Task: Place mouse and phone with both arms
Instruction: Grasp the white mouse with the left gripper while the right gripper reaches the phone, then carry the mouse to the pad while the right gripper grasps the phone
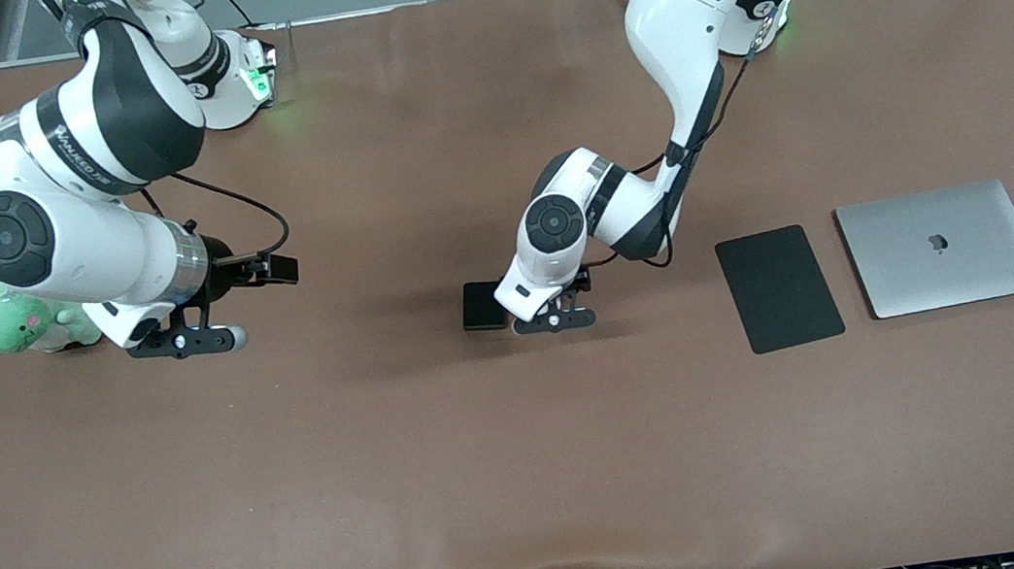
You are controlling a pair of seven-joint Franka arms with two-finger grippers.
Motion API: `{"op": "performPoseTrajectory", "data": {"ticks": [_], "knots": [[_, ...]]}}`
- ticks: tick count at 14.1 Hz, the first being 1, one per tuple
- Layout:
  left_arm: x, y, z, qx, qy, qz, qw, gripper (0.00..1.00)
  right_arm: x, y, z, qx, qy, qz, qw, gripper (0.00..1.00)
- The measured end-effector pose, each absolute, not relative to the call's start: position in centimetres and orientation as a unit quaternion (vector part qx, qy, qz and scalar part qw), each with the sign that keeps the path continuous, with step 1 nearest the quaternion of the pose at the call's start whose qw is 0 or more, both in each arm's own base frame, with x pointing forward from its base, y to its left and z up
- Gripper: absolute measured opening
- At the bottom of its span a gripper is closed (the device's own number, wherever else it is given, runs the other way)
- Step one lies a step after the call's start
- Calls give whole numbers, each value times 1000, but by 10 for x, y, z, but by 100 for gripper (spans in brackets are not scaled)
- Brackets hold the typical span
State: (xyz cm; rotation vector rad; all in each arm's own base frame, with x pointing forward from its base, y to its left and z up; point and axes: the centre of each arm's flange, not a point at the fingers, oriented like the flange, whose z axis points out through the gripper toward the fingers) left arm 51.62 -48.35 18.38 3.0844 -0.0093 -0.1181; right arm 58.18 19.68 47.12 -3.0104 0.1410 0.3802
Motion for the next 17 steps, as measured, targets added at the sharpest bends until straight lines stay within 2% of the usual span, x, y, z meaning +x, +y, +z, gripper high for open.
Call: {"op": "performPoseTrajectory", "data": {"ticks": [8,9,10,11,13,17], "knots": [[502,-483,168,999,-4,-50,13,98,568,230,449,-989,64,126,44,100],[502,-483,168,999,-4,-50,13,93,567,235,445,-989,72,123,44,100],[502,-483,168,999,-4,-50,13,93,564,242,442,-989,78,119,43,100],[502,-483,168,999,-4,-50,13,86,562,250,440,-989,83,115,43,100],[503,-483,170,999,-4,-49,13,64,556,263,436,-989,92,111,41,100],[503,-481,171,998,-4,-58,5,61,544,285,412,-988,113,96,43,100]]}}
